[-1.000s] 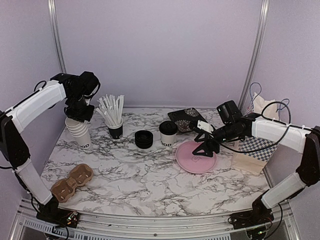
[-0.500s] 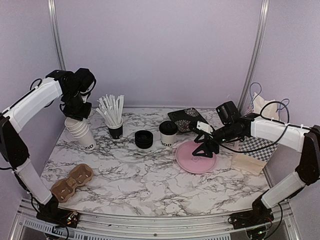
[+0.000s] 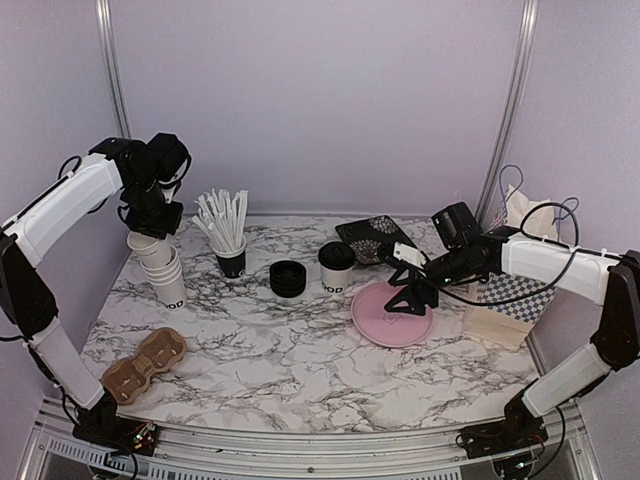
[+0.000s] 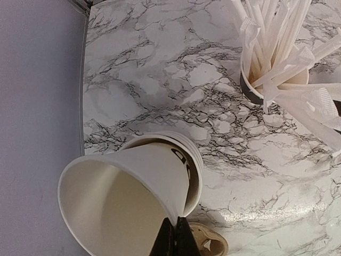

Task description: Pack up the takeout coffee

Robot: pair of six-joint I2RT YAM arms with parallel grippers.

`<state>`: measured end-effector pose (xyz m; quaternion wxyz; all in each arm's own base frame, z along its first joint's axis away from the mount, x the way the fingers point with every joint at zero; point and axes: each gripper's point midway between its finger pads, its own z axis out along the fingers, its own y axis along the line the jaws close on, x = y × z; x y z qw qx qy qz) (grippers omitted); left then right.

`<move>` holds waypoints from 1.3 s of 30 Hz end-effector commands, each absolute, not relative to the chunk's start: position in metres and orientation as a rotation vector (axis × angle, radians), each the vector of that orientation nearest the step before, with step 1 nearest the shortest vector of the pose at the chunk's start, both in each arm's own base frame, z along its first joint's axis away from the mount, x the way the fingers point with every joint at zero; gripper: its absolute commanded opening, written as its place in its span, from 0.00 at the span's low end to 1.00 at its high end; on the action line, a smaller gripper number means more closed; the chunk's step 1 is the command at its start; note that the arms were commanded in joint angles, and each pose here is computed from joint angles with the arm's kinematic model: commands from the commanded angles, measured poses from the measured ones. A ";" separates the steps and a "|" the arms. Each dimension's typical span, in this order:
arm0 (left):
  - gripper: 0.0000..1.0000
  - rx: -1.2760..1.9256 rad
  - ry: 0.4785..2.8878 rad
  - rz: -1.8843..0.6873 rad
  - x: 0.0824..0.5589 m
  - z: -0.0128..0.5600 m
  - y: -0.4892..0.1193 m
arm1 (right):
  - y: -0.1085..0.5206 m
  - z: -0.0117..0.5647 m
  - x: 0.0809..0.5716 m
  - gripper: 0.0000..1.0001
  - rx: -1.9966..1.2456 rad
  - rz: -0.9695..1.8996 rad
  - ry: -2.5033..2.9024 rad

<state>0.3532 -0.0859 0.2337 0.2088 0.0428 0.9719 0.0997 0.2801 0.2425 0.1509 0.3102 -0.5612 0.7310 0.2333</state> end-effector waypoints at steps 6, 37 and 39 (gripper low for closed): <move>0.00 0.059 2.589 0.272 0.341 0.292 -0.078 | 0.243 0.156 0.285 0.72 -1.481 0.619 1.919; 0.00 1.511 2.308 -0.048 0.180 0.207 -0.396 | 0.215 0.156 0.336 0.73 -1.261 0.347 2.032; 0.00 1.585 2.286 -0.022 0.173 0.191 -0.406 | 0.214 0.155 0.339 0.74 -1.247 0.331 2.038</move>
